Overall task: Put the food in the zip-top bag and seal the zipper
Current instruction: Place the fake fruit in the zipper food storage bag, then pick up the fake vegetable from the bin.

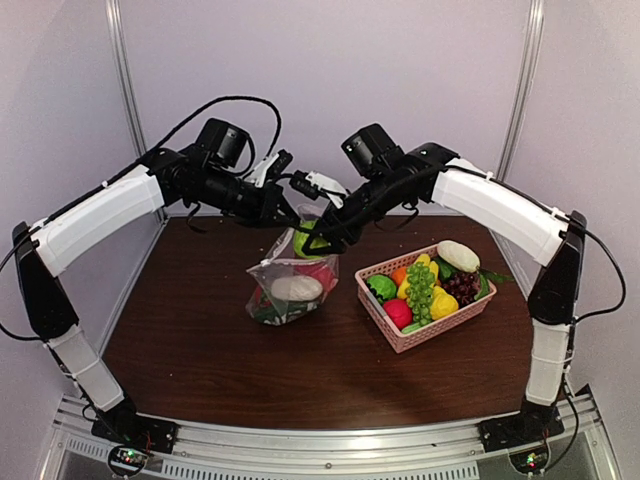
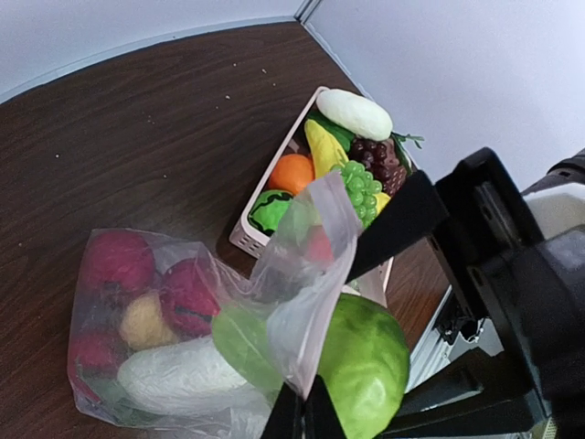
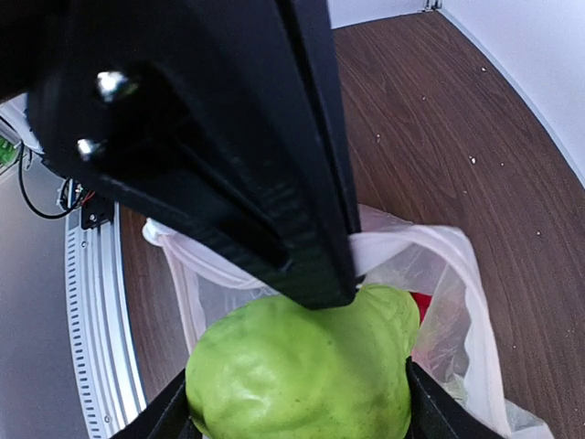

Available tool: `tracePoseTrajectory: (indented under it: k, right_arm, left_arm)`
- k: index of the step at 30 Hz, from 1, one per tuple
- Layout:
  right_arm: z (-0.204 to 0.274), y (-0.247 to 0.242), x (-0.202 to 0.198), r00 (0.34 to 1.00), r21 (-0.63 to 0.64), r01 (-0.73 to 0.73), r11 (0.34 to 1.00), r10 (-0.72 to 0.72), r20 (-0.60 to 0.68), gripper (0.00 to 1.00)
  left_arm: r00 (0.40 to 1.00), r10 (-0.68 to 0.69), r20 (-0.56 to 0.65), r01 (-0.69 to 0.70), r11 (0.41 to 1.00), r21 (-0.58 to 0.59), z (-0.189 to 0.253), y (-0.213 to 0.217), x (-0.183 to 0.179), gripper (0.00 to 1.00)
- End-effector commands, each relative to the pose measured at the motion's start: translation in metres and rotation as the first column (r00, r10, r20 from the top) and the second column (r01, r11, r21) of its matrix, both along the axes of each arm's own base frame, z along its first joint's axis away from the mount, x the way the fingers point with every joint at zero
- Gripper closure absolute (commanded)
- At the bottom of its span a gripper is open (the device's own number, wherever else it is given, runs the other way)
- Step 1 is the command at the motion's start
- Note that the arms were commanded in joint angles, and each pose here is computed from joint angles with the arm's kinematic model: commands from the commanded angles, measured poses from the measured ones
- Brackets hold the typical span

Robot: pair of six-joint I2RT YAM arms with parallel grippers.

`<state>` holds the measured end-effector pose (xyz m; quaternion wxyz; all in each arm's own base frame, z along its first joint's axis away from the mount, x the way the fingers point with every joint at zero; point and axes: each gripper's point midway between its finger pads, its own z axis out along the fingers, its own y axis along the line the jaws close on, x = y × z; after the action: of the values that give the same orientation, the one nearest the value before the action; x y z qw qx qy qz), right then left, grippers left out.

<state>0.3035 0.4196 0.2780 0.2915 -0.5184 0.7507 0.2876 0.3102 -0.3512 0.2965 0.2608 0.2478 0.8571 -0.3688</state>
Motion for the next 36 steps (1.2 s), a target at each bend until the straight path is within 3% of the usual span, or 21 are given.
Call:
tracePoseTrajectory:
  k: [1, 4, 7, 13, 15, 17, 18, 20, 23, 26, 29, 36]
  right_arm:
    - [0.011, 0.005, 0.022, 0.994, 0.009, 0.100, 0.995, -0.100, 0.046, 0.30]
    - [0.016, 0.001, 0.014, 0.996, 0.007, 0.077, 0.997, -0.077, 0.047, 0.16]
    - [0.029, -0.009, -0.005, 0.999, 0.030, 0.025, 0.999, -0.027, 0.043, 0.09]
    - [0.074, -0.050, -0.045, 0.989, 0.070, -0.042, 0.997, 0.032, 0.147, 0.07]
    - [0.070, -0.072, -0.040, 0.981, 0.038, -0.004, 0.999, -0.003, 0.196, 0.06]
    - [0.068, -0.104, -0.028, 0.971, 0.035, 0.068, 0.997, -0.074, 0.226, 0.06]
    - [0.060, -0.119, -0.019, 0.971, 0.022, 0.103, 0.994, -0.105, 0.216, 0.06]
    - [0.037, -0.156, 0.005, 0.968, -0.029, 0.193, 0.981, -0.186, 0.167, 0.08]
    - [-0.007, -0.214, 0.036, 0.941, -0.150, 0.331, 0.932, -0.314, 0.125, 0.12]
    - [-0.032, -0.269, 0.066, 0.875, -0.220, 0.483, 0.847, -0.458, 0.158, 0.13]
    - [-0.056, -0.308, 0.084, 0.822, -0.309, 0.569, 0.762, -0.533, 0.201, 0.14]
    - [-0.106, -0.338, 0.097, 0.798, -0.456, 0.598, 0.659, -0.544, 0.261, 0.14]
  left_arm:
    - [0.999, -0.029, 0.045, 0.032, 0.998, -0.059, 0.021, -0.002, -0.009, 1.00]
    - [0.998, -0.011, 0.056, 0.014, 0.999, -0.051, 0.022, 0.002, -0.008, 1.00]
    - [0.998, -0.001, 0.063, 0.003, 0.999, -0.040, 0.020, 0.003, -0.005, 1.00]
    - [0.996, 0.031, 0.081, -0.031, 0.999, 0.008, 0.013, 0.005, 0.007, 1.00]
    - [0.988, 0.042, 0.148, -0.054, 0.996, 0.074, 0.027, 0.018, 0.011, 1.00]
    - [0.952, 0.106, 0.286, -0.162, 0.970, 0.179, 0.052, 0.048, 0.027, 1.00]
    - [0.911, 0.162, 0.380, -0.264, 0.935, 0.237, 0.064, 0.070, 0.040, 1.00]
    - [0.887, 0.121, 0.446, -0.267, 0.921, 0.283, 0.073, 0.079, 0.042, 1.00]
    - [0.950, -0.014, 0.311, -0.081, 0.953, 0.293, 0.047, 0.049, 0.026, 1.00]
    - [0.982, -0.053, 0.183, -0.009, 0.948, 0.320, 0.005, 0.030, 0.019, 1.00]
    - [0.986, -0.065, 0.156, 0.020, 0.962, 0.272, -0.006, 0.016, 0.012, 1.00]
    - [0.986, -0.089, 0.138, 0.065, 0.983, 0.169, 0.002, 0.000, 0.006, 1.00]
